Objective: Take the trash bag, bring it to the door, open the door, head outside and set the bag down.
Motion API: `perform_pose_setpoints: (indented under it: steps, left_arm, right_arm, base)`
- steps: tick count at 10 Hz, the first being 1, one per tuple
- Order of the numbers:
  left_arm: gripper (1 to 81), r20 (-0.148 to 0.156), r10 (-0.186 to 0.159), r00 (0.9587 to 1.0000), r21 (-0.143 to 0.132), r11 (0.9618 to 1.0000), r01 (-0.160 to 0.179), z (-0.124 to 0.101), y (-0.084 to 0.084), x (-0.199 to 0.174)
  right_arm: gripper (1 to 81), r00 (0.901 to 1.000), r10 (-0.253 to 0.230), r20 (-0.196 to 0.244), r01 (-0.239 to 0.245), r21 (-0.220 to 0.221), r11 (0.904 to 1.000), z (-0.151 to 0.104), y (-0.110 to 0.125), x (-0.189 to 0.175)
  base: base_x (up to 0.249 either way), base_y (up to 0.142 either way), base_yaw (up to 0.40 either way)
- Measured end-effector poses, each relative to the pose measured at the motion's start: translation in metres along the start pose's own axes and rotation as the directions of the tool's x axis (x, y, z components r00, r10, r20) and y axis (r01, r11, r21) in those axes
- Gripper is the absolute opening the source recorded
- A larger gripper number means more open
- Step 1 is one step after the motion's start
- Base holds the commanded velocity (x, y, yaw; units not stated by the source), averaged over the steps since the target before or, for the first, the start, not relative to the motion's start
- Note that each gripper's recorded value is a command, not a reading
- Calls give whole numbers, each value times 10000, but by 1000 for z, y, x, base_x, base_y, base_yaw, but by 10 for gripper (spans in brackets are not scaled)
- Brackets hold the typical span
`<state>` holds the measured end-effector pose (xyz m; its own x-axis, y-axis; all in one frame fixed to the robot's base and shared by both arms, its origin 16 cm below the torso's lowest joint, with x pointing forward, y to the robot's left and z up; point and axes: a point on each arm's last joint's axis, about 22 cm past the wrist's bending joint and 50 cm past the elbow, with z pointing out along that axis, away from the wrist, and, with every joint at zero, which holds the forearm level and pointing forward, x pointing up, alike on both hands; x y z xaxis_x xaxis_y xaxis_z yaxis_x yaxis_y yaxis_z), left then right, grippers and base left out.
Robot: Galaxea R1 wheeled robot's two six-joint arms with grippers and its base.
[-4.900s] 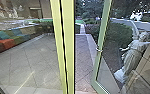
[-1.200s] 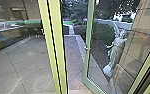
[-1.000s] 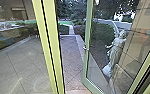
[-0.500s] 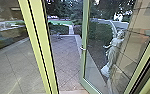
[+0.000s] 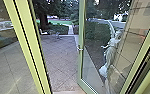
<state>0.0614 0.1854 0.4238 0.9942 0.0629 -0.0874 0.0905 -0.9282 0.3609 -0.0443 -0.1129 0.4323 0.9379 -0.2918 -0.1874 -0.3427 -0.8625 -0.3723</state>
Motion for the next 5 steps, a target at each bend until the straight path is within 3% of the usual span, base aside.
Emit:
perform_pose_setpoints:
  steps: [5]
  left_arm:
    - [10, 9, -2, 10000, 3, 10000, 2, 0, 0, 0]
  right_arm:
    - [811, 10000, 0, -4, 0, -6, 10000, 0, 0, 0]
  base:
    - [0, -130, 0]
